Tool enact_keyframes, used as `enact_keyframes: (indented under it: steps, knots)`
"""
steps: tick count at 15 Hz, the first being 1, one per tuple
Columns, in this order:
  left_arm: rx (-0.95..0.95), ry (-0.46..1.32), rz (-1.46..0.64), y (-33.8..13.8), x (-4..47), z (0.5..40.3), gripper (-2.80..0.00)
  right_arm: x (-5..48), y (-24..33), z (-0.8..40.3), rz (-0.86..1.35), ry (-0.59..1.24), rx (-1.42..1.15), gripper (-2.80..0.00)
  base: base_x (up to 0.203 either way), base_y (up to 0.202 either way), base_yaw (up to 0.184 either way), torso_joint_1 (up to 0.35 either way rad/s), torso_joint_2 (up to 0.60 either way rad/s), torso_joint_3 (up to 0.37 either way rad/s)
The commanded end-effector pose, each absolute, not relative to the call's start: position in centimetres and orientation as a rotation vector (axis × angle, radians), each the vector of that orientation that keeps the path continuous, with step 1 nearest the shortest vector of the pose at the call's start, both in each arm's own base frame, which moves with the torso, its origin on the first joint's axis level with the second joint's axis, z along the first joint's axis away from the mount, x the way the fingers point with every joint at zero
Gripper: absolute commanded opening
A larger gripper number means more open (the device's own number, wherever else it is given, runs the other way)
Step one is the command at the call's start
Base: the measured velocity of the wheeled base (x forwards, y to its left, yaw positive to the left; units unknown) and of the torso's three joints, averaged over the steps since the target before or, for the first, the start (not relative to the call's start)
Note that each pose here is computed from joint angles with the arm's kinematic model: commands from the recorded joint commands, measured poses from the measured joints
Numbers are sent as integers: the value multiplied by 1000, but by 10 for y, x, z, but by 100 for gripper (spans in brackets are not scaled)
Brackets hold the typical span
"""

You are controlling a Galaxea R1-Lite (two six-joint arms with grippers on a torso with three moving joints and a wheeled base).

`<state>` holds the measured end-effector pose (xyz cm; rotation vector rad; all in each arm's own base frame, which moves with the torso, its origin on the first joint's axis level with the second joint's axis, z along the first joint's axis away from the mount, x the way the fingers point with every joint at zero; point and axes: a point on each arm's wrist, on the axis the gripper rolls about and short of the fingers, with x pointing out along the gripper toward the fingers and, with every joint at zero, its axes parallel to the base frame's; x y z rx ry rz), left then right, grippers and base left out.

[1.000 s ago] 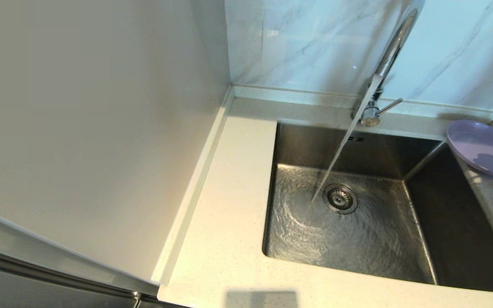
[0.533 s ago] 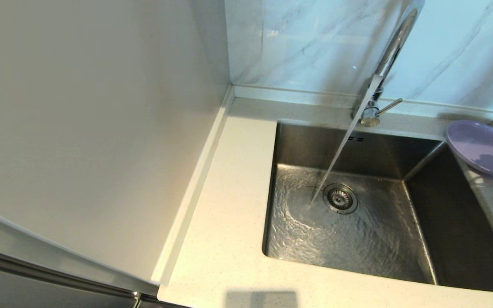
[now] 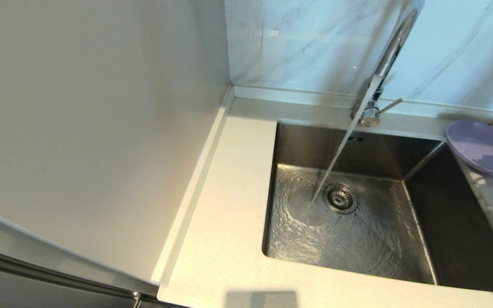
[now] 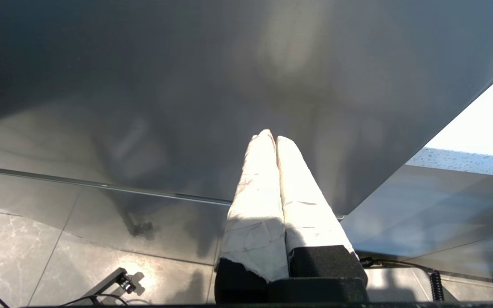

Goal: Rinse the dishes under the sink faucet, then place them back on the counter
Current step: Pick up the bowl, then rinse the bowl

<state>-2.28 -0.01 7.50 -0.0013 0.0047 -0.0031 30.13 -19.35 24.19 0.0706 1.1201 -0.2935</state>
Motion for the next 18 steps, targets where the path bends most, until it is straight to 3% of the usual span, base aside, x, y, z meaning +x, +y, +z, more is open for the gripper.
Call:
enact_keyframes:
  steps: [1,9,18]
  knots:
    - [-2,5,-3,0,-23,75,-280,288,-185,258,-292,1100,64,-280,0,0,0,0,0,0]
    - [-2,5,-3,0,-23,75,-280,254,-144,299,-245,1052,10,-280,0,0,0,0,0,0]
    - [-2,5,-3,0,-23,75,-280,244,-33,321,87,967,-206,-280,0,0,0,0,0,0]
